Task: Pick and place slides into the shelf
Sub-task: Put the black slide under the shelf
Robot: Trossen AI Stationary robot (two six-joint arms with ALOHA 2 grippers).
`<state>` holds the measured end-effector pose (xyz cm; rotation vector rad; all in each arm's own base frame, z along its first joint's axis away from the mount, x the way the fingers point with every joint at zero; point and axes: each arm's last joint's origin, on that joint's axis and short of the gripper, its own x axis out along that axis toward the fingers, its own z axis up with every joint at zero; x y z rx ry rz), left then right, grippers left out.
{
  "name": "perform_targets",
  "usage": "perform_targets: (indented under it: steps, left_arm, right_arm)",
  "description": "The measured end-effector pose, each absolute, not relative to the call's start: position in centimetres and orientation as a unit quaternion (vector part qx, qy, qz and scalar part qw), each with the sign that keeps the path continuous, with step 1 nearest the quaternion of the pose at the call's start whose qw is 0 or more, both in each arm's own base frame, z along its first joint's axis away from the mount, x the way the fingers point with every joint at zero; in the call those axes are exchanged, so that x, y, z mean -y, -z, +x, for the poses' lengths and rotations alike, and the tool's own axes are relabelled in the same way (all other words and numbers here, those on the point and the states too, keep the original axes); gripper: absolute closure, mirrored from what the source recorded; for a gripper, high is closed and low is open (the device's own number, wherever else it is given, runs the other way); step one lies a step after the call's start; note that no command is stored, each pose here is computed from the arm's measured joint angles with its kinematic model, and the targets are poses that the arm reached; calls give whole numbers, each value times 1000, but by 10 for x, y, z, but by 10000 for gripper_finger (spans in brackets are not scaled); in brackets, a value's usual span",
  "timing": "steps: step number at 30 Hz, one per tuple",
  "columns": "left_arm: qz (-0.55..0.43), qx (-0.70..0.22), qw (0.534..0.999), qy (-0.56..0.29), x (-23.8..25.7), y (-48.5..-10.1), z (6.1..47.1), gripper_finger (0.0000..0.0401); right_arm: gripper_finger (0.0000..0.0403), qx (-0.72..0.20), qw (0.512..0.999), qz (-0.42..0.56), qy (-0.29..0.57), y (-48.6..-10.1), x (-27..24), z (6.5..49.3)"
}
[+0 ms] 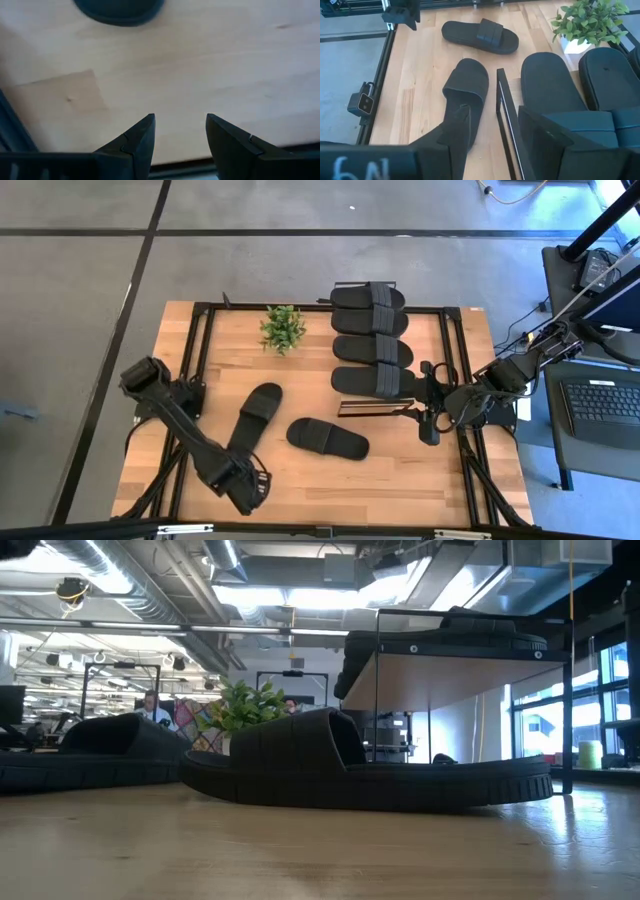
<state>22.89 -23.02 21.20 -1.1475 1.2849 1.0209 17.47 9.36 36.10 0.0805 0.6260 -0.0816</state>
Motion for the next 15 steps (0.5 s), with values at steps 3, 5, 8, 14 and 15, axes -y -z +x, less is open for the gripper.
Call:
perform_targets:
  steps: [3, 5, 8, 14, 15]
  left_arm:
    - [-472, -548, 531, -441, 228, -200, 224, 235]
    - [-464, -549, 530, -450, 224, -191, 220, 235]
    - [-461, -550, 529, -454, 219, -179, 216, 235]
    - [-473, -549, 528, -443, 212, -155, 212, 235]
    - [-472, -549, 528, -443, 210, -150, 210, 235]
  right_arm:
    - [236, -308, 950, 40, 40, -361, -94, 175]
    - [236, -308, 950, 40, 40, -361, -94, 175]
    - [236, -310, 949, 41, 36, -361, -94, 175]
    - [236, -311, 949, 43, 33, -361, -94, 175]
    - [236, -311, 949, 43, 33, -361, -94, 175]
